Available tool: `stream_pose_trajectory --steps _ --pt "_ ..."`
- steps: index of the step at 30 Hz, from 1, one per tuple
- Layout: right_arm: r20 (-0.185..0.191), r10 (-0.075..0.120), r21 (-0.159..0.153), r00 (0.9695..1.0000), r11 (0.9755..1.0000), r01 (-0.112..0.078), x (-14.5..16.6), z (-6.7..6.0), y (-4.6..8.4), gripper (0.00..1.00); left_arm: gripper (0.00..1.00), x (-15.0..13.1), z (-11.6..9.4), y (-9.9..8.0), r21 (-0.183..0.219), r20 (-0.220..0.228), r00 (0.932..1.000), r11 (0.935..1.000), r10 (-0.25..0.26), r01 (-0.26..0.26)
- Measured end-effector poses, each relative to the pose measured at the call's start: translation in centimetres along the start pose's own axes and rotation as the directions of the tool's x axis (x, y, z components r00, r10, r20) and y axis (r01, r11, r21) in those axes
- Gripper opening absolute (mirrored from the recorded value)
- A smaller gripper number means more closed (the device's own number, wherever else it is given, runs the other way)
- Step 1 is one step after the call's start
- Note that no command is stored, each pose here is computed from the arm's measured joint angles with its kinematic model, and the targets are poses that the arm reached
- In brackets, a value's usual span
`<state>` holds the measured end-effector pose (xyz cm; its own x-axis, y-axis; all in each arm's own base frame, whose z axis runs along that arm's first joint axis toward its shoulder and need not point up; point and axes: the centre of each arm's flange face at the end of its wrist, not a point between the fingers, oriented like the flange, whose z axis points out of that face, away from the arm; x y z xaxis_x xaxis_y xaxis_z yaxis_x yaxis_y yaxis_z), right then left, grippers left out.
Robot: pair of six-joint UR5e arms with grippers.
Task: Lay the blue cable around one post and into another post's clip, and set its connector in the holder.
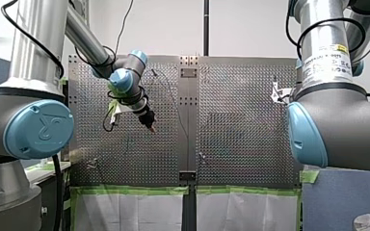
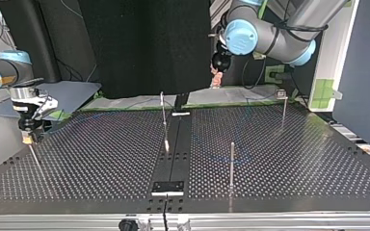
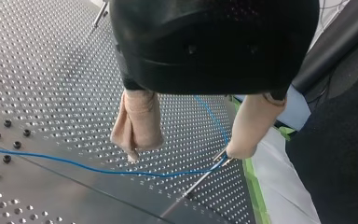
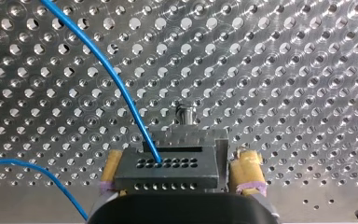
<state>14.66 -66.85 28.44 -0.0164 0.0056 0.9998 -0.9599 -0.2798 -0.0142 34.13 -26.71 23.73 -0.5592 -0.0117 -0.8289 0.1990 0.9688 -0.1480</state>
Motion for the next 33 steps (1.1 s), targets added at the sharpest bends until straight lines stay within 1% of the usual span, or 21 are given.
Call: stream_pose_trajectory --steps 7,17,23,33 --pt "0.000 0.000 0.000 1.0000 1.0000 0.000 0.0 0.0 0.0 1.00 1.00 2.4 0.0 0.7 -0.004 0.001 0.9998 0.9998 -0.021 0.021" --pt "0.000 0.000 0.000 1.0000 1.0000 0.000 0.0 0.0 0.0 1.00 1.00 5.9 -0.3 1.9 -0.013 0.003 0.9974 0.9973 -0.072 0.072" --pt "0.000 0.000 0.000 1.0000 1.0000 0.000 0.0 0.0 0.0 1.00 1.00 8.0 -0.5 2.7 -0.020 0.005 0.9965 0.9963 -0.083 0.083" --pt "0.000 0.000 0.000 1.0000 1.0000 0.000 0.0 0.0 0.0 1.00 1.00 11.4 -1.4 3.6 -0.026 0.005 0.9964 0.9961 -0.085 0.085"
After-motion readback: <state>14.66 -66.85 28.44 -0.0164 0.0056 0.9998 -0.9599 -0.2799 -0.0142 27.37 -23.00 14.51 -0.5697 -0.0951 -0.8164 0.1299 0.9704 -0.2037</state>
